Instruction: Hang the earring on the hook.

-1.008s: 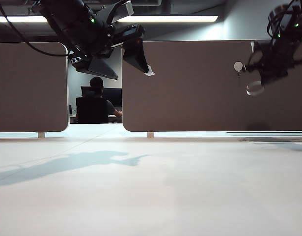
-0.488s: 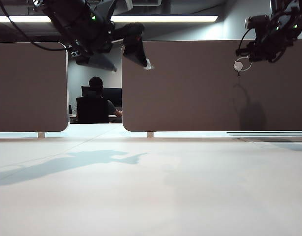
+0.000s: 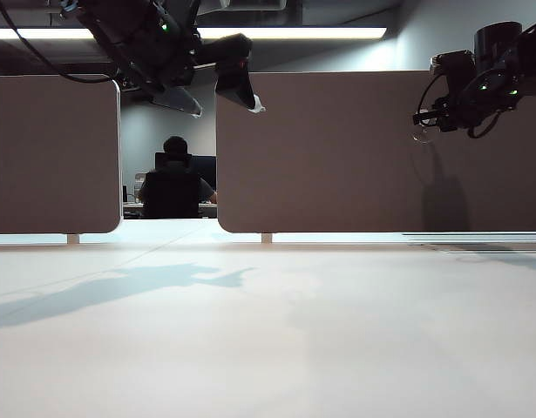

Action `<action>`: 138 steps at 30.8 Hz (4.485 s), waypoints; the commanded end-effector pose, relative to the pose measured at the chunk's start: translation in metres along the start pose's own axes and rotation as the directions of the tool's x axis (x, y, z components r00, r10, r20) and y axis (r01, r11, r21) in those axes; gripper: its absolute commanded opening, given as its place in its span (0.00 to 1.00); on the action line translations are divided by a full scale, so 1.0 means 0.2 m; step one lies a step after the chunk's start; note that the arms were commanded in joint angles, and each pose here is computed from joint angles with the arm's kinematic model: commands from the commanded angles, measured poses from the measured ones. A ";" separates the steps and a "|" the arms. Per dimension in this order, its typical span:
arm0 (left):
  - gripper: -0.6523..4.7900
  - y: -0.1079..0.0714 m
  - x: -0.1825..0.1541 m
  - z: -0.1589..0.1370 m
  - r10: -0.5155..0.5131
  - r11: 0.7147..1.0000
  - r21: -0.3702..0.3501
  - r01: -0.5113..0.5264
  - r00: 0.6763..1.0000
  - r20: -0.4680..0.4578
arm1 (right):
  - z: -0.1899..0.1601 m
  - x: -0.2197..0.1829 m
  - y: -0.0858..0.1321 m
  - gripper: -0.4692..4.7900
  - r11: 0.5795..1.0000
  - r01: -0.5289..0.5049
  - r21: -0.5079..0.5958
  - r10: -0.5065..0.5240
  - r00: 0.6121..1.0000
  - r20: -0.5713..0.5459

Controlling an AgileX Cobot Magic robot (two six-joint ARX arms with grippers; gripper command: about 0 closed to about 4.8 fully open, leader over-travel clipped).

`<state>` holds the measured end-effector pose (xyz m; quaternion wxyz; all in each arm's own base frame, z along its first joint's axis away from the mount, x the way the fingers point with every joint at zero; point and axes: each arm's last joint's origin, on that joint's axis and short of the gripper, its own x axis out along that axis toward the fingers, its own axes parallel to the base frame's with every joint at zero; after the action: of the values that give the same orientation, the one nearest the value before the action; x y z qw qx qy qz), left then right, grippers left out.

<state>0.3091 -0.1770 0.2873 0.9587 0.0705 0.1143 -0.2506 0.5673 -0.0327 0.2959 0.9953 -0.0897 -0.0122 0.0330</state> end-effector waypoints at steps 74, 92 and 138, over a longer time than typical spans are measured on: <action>0.11 0.06 -0.84 0.38 0.090 0.996 -0.024 -0.087 0.978 0.190 | 0.91 -0.72 0.30 0.08 0.974 -0.201 0.107 0.223 0.934 -0.279; 0.11 0.04 -1.73 -0.06 0.065 0.996 -0.077 -0.036 0.906 0.417 | 0.81 -1.86 0.48 0.08 0.897 -0.429 0.104 0.440 0.890 -0.125; 0.13 -0.07 -1.05 -1.03 -0.064 0.962 -0.268 0.055 0.998 -0.022 | -0.57 -2.40 0.63 0.09 0.795 -0.492 0.355 0.563 0.816 -0.131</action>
<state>0.0874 -0.0517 0.1404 0.9499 -0.0602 0.1614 -0.2609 0.0831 0.0385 0.1518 0.9415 0.0617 0.1377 0.3012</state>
